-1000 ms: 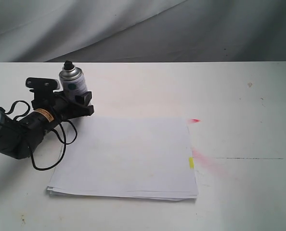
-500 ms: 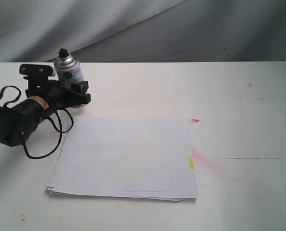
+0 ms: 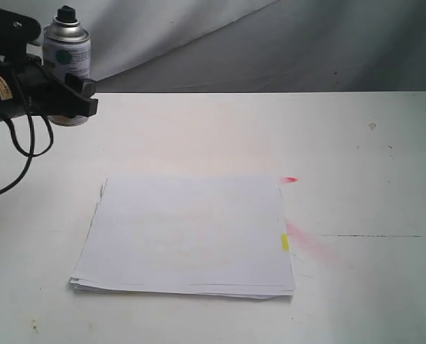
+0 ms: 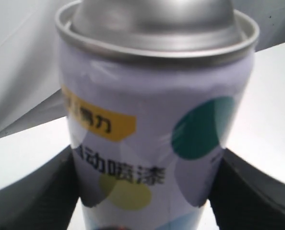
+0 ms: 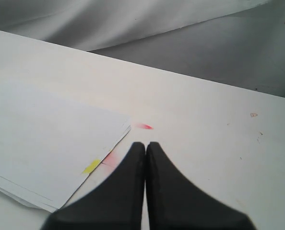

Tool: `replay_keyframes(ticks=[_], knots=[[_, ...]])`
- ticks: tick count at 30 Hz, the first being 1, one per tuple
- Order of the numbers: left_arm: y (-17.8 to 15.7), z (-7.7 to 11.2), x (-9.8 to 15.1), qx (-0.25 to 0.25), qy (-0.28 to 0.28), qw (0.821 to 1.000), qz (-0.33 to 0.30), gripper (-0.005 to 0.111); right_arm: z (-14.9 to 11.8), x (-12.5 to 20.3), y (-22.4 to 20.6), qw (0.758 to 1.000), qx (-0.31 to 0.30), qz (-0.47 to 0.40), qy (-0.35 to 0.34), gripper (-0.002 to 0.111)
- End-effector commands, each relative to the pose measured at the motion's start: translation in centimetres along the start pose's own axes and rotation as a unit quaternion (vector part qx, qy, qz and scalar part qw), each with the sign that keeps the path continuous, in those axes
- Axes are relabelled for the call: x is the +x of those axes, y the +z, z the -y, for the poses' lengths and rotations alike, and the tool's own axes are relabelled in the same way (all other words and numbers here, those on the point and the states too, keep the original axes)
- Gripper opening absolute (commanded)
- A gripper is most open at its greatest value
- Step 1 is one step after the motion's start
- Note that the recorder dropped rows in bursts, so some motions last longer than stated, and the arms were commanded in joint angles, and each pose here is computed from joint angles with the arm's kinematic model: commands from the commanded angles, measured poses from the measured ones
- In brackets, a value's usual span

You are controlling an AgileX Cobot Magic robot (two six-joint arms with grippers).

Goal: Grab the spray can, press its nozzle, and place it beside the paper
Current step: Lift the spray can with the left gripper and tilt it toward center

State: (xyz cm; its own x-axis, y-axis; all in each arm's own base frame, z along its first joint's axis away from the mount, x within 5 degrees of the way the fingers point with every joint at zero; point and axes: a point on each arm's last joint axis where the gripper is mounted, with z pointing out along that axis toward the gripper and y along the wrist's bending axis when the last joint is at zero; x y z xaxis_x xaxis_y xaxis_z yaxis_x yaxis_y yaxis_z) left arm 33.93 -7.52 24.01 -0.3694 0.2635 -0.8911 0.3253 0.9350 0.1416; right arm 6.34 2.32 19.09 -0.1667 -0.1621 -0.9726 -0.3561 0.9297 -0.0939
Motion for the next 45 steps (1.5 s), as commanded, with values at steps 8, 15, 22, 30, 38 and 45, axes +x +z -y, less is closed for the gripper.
replay_keyframes(ticks=[8, 15, 22, 30, 38, 45], knots=[[-3.6, 5.5, -1.1, 0.041, 0.166, 0.982, -0.084, 0.000, 0.0, 0.1, 0.0, 1.000, 0.002, -0.004, -0.003, 0.000], [-3.4, 7.0, -0.9, 0.056, 0.233, 0.967, -0.085, 0.000, 0.0, 0.1, 0.0, 1.000, 0.002, -0.004, -0.003, 0.000], [-3.0, 6.4, -0.3, 0.035, 0.311, 0.943, -0.114, 0.000, 0.0, 0.1, 0.0, 1.000, 0.002, -0.004, -0.003, 0.000], [-3.0, 5.9, 0.7, 0.014, 0.304, 0.938, -0.167, 0.000, 0.0, 0.1, 0.0, 1.000, 0.002, -0.004, -0.003, 0.000], [-3.6, 9.8, 0.3, 0.065, 0.369, 0.917, -0.137, 0.000, 0.0, 0.1, 0.0, 1.000, 0.002, -0.004, -0.003, 0.000], [-4.0, 11.7, 0.7, 0.081, 0.399, 0.902, -0.140, 0.000, 0.0, 0.1, 0.0, 1.000, 0.002, -0.004, -0.003, 0.000]])
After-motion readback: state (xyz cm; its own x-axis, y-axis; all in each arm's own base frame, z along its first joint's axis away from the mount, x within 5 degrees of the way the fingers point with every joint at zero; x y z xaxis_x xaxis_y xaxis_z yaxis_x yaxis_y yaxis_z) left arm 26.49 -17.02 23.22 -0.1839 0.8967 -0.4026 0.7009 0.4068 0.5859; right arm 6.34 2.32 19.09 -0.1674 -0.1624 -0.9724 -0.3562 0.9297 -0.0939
